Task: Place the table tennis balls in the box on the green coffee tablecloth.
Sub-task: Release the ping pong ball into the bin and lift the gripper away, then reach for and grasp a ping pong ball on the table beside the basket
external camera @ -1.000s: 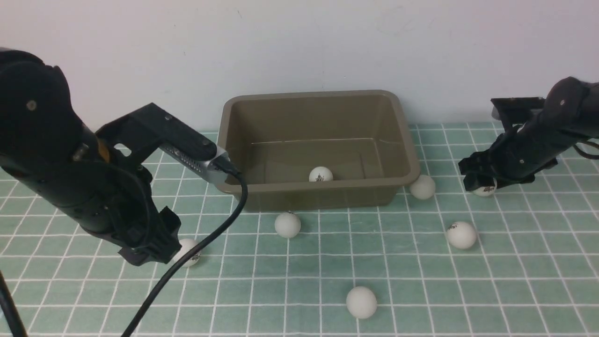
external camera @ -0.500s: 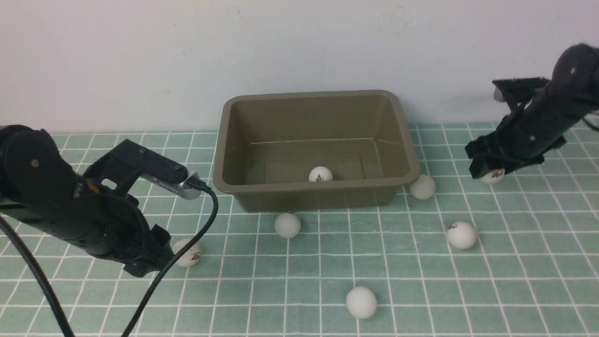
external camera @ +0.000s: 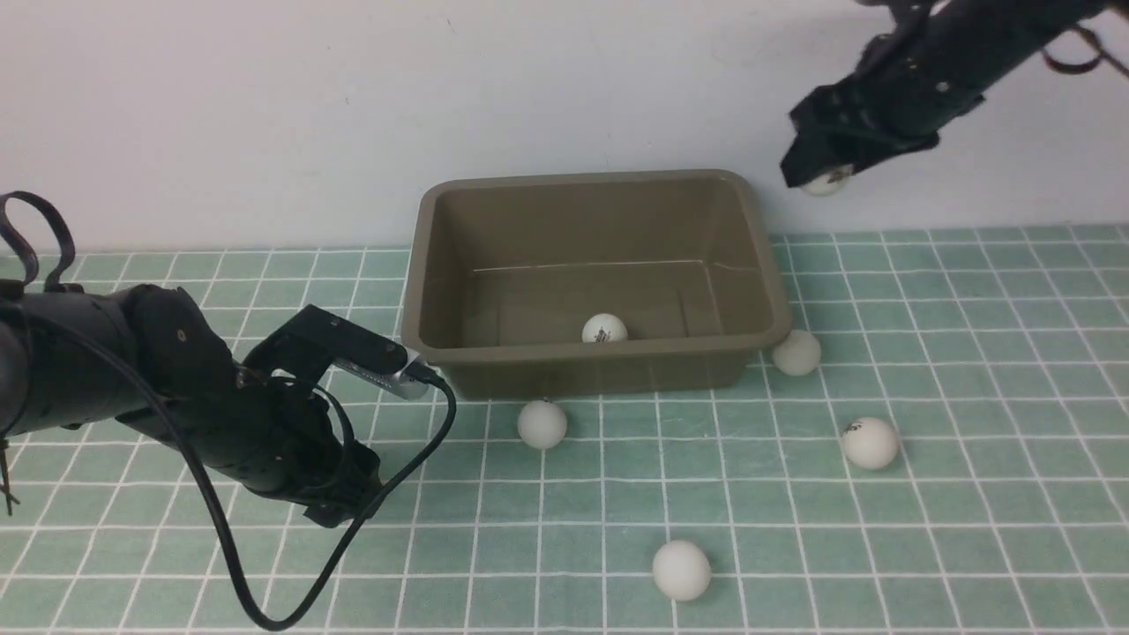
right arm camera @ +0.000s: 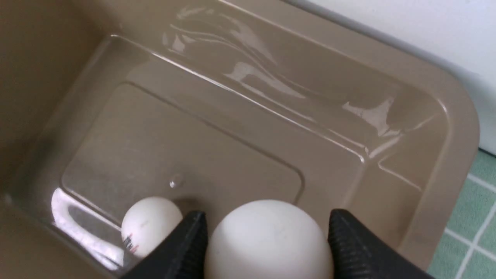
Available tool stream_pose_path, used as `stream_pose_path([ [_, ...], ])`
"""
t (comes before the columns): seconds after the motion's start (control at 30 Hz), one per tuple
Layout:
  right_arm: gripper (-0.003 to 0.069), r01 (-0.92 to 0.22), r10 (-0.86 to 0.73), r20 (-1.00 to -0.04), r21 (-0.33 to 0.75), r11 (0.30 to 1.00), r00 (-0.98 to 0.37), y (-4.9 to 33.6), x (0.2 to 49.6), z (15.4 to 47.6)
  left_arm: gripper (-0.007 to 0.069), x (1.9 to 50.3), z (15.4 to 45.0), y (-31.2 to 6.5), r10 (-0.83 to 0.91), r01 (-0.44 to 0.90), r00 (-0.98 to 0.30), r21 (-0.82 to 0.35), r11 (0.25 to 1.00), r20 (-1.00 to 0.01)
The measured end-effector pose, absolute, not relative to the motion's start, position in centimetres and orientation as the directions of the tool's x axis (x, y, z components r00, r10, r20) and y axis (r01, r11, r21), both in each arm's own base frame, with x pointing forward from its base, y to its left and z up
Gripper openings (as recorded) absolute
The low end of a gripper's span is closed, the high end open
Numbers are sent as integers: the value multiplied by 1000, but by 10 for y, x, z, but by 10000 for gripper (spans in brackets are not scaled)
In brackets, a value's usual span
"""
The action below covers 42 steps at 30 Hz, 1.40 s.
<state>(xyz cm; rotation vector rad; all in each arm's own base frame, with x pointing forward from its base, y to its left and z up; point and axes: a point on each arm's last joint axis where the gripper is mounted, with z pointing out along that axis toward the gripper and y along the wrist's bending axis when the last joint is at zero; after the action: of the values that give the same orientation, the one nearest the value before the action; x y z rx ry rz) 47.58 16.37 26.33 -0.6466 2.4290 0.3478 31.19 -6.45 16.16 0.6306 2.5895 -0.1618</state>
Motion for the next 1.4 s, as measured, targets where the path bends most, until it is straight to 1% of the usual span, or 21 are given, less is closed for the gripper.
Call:
stream_pose_path([
  [0.2, 371, -524, -367, -604, 100, 846, -708, 166, 481, 254, 482, 313, 159, -65, 395, 452, -793, -15, 892, -464],
  [0.5, 480, -517, -364, -586, 113, 848, -724, 167, 483, 243, 482, 314, 136, -66, 385, 439, -830, -47, 897, -405],
  [0.7, 494, -529, -376, -583, 111, 841, -720, 168, 482, 252, 482, 318, 133, -66, 381, 433, -828, -38, 901, -412],
  [0.83, 494, -544, -389, -591, 102, 833, -707, 167, 478, 272, 467, 319, 133, -66, 380, 432, -826, -36, 901, -416],
  [0.93, 494, -558, -414, -614, 53, 828, -672, 160, 464, 309, 412, 319, 133, -66, 378, 431, -825, -34, 902, -419],
  [0.97, 494, -555, -429, -615, 17, 832, -662, 155, 456, 326, 384, 319, 133, -66, 375, 428, -827, -36, 903, -419],
  [1.0, 494, -544, -435, -613, -11, 839, -659, 150, 448, 341, 350, 319, 133, -66, 373, 426, -828, -37, 904, -418],
  [1.13, 494, -458, -400, -630, -78, 886, -666, 123, 428, 381, 349, 314, 138, -67, 377, 434, -839, -65, 898, -393],
  [1.2, 494, -384, -359, -651, -110, 917, -669, 101, 417, 401, 349, 310, 144, -68, 378, 439, -843, -84, 895, -383],
  [1.27, 494, -346, -337, -647, -119, 931, -684, 85, 409, 407, 349, 305, 159, -68, 372, 441, -840, -97, 892, -394],
  [1.4, 477, -285, -293, -558, -104, 953, -776, 49, 391, 384, 349, 290, 200, -69, 357, 449, -815, -109, 887, -456],
])
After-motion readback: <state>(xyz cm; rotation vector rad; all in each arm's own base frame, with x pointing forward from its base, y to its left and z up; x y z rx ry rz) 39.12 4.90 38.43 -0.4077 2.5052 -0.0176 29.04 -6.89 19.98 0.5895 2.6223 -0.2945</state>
